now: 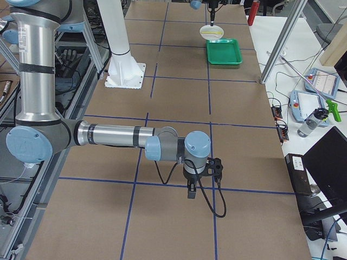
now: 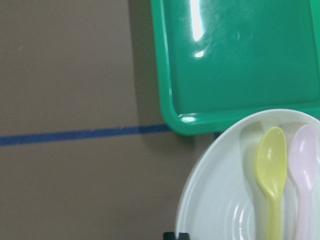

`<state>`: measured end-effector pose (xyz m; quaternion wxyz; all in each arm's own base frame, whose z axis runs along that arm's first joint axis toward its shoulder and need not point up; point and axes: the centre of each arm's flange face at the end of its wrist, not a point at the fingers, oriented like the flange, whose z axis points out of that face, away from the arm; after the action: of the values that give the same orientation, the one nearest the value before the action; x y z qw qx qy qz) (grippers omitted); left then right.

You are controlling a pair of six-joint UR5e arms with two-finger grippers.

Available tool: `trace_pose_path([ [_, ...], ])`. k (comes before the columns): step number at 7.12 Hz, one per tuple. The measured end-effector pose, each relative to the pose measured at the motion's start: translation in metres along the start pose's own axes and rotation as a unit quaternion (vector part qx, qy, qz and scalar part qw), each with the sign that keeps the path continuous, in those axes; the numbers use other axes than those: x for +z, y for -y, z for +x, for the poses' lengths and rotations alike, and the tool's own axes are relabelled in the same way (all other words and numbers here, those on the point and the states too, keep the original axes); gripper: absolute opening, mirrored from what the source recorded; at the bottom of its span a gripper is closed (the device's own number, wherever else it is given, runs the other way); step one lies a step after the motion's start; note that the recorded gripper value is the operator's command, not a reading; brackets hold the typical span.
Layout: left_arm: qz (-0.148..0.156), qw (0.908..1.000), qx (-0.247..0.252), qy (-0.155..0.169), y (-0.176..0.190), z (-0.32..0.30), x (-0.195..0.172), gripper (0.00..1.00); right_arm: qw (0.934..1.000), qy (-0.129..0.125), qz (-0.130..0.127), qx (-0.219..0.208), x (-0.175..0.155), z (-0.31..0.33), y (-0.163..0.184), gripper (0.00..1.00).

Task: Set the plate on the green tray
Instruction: 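Lower the plate onto the green tray and open the left gripper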

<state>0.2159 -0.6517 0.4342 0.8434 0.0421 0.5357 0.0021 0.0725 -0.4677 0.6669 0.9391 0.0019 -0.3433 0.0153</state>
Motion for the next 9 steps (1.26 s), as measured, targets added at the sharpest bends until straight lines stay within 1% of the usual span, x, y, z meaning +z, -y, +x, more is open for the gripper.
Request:
trace_pose_path([
  [1,-0.005,0.9999,-0.009,0.006,0.032,0.011,0.013,0.00,1.0000,0.000,0.000,0.000,0.000,0.000,0.000,1.00],
  [2,-0.013,0.9997,-0.018,0.012,0.053,0.015,0.028,0.00,1.0000,0.000,0.000,0.000,0.000,0.000,0.000,1.00],
  [3,-0.020,0.9994,-0.021,0.020,0.061,0.011,0.050,0.00,1.0000,0.000,0.000,0.000,0.000,0.000,0.000,1.00],
  [5,-0.025,0.9986,-0.027,0.038,0.058,0.000,0.089,0.00,1.0000,0.000,0.000,0.000,0.000,0.000,0.000,1.00],
  [6,-0.021,0.9983,-0.035,0.043,0.056,-0.001,0.100,0.00,1.0000,0.000,0.000,0.000,0.000,0.000,0.000,1.00],
  [7,-0.010,0.9981,-0.041,0.045,0.058,0.000,0.105,0.83,1.0000,0.000,0.000,0.000,0.000,0.000,0.000,1.00],
  [8,0.002,0.9977,-0.044,0.050,0.060,0.000,0.109,1.00,1.0000,0.000,0.000,0.000,0.000,0.000,0.000,1.00],
  [9,0.015,0.9972,-0.048,0.055,0.061,0.002,0.112,1.00,1.0000,0.000,0.000,0.000,0.000,0.000,0.000,1.00],
])
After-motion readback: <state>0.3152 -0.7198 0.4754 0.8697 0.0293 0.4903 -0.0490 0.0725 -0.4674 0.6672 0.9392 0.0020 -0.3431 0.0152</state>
